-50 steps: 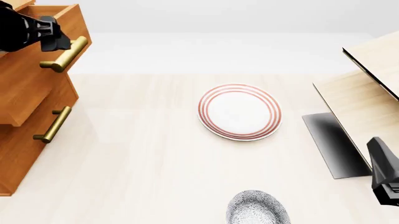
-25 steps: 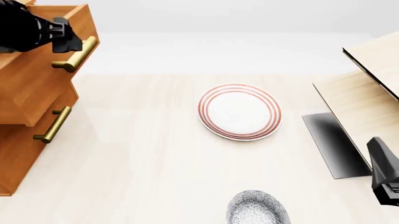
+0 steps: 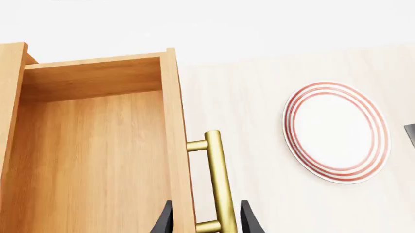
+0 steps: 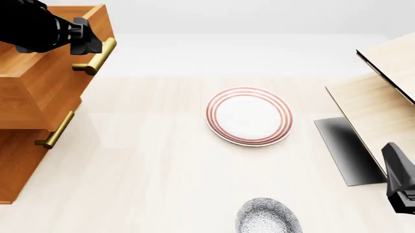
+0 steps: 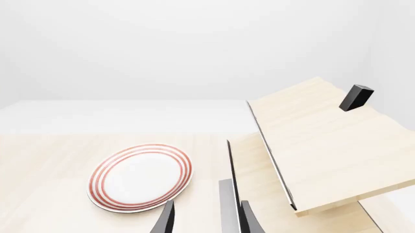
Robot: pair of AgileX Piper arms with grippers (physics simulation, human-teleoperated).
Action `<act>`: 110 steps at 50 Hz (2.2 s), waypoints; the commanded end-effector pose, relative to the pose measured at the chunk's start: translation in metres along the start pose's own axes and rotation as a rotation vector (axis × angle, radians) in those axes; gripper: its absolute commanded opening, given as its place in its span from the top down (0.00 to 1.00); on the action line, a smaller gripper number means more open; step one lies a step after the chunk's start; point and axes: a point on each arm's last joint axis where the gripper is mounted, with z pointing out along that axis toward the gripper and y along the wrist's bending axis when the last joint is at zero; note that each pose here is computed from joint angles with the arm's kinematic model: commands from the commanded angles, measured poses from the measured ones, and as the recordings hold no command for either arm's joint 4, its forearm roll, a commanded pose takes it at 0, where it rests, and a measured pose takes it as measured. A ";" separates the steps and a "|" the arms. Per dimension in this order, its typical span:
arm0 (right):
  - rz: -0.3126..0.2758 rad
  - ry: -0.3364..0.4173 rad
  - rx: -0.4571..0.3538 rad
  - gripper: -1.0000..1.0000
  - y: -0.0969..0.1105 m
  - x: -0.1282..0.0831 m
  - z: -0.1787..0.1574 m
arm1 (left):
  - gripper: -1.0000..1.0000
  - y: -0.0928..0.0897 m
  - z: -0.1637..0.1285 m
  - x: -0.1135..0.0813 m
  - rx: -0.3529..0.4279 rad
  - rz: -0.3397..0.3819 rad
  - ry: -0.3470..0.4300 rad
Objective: Open the top drawer of the cabinet and put the bowl in it.
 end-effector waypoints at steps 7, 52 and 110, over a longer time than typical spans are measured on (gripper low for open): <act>0.000 0.000 0.000 0.00 0.000 0.000 0.000 | 0.00 -0.016 0.002 -0.001 0.046 0.028 0.002; 0.000 0.000 0.000 0.00 0.000 0.000 0.000 | 0.00 -0.049 0.019 0.005 0.130 0.124 0.056; 0.000 0.000 0.000 0.00 0.000 0.000 0.000 | 0.00 -0.045 -0.065 -0.044 0.136 0.234 -0.083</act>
